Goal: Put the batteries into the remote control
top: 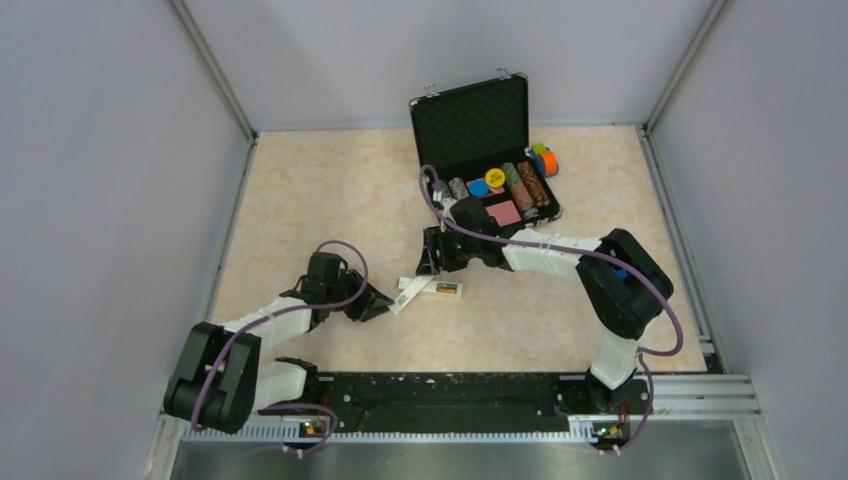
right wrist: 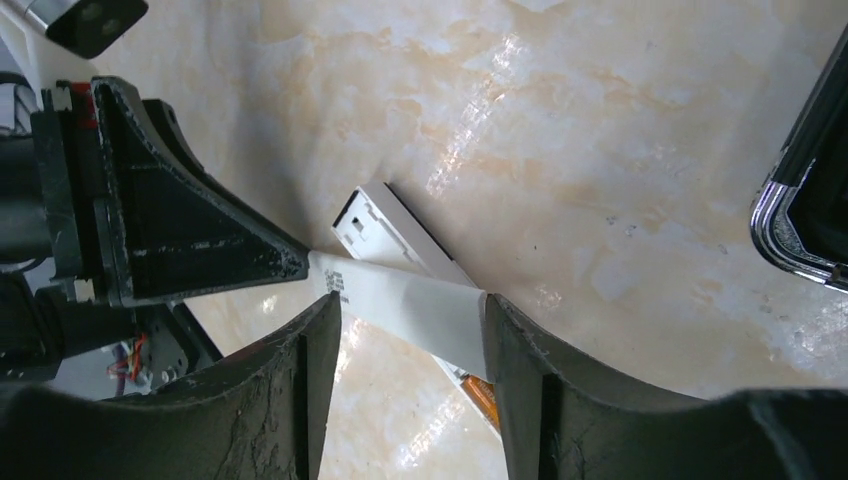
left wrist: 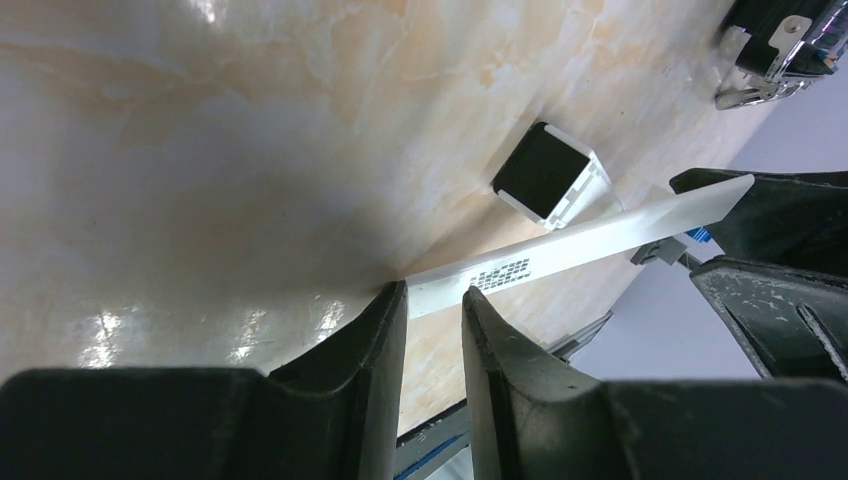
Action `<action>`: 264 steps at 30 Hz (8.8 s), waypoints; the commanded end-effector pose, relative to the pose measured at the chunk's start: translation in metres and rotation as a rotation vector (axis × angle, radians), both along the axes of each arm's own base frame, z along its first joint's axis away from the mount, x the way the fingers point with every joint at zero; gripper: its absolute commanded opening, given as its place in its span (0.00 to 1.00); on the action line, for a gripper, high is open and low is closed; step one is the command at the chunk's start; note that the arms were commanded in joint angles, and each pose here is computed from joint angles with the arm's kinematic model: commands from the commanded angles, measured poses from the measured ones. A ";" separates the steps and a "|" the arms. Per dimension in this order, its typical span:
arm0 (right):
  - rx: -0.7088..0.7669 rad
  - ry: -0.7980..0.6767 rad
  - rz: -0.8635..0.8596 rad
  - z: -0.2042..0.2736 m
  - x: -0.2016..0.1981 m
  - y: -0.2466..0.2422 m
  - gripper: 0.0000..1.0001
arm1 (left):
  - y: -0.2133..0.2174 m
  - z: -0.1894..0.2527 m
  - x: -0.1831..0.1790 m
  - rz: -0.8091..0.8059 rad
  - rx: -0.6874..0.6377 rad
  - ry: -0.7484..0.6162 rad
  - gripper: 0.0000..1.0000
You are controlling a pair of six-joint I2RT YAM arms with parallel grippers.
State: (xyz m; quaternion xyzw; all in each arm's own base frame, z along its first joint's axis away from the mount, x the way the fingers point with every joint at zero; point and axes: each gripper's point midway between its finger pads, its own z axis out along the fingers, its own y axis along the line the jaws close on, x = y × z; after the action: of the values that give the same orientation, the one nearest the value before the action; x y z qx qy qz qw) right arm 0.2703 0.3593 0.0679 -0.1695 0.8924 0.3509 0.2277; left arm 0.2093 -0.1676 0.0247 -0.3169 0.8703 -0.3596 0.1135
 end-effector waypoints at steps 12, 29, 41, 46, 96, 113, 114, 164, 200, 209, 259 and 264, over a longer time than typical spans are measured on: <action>0.162 0.033 0.185 0.016 -0.007 -0.002 0.00 | -0.004 0.019 0.024 -0.001 0.007 -0.094 0.33; 0.555 -0.031 -0.373 0.077 -0.016 -0.064 0.00 | 0.021 0.116 0.060 -0.050 0.223 -0.467 0.57; 0.674 -0.015 -0.596 0.076 -0.020 -0.046 0.00 | 0.004 0.082 0.071 -0.202 0.215 -0.413 0.56; 0.666 0.025 -0.615 0.055 -0.023 -0.048 0.00 | 0.006 0.073 0.071 -0.199 0.220 -0.413 0.56; 0.687 0.137 -0.573 0.026 -0.035 -0.041 0.00 | -0.002 0.029 0.056 -0.251 0.173 -0.323 0.55; 0.666 0.155 -0.628 0.012 -0.034 -0.052 0.00 | -0.002 0.021 0.051 -0.255 0.167 -0.293 0.55; 0.678 0.154 -0.623 0.014 -0.034 -0.051 0.00 | -0.003 0.021 0.051 -0.255 0.167 -0.293 0.55; 0.442 0.144 -0.636 -0.019 -0.026 -0.059 0.00 | -0.010 0.026 0.060 -0.281 0.141 -0.325 0.55; 0.249 0.209 -0.655 -0.031 -0.032 -0.065 0.05 | -0.007 -0.027 0.033 -0.407 0.332 -0.135 0.42; 0.222 0.211 -0.675 -0.021 -0.032 -0.070 0.26 | 0.001 -0.036 0.028 -0.405 0.387 -0.094 0.38; -0.104 0.231 -0.559 -0.046 -0.041 -0.086 0.04 | -0.011 -0.039 0.023 -0.418 0.346 -0.079 0.27; -0.079 0.247 -0.558 -0.047 -0.044 -0.077 0.02 | -0.019 -0.038 0.020 -0.439 0.308 -0.089 0.21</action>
State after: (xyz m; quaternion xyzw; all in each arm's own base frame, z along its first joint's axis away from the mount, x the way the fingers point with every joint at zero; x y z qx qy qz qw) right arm 0.2373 0.2734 0.0365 0.1254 0.9294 0.2672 0.2215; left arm 0.2725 -0.2015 0.0324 -0.0823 0.9278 -0.3092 0.1918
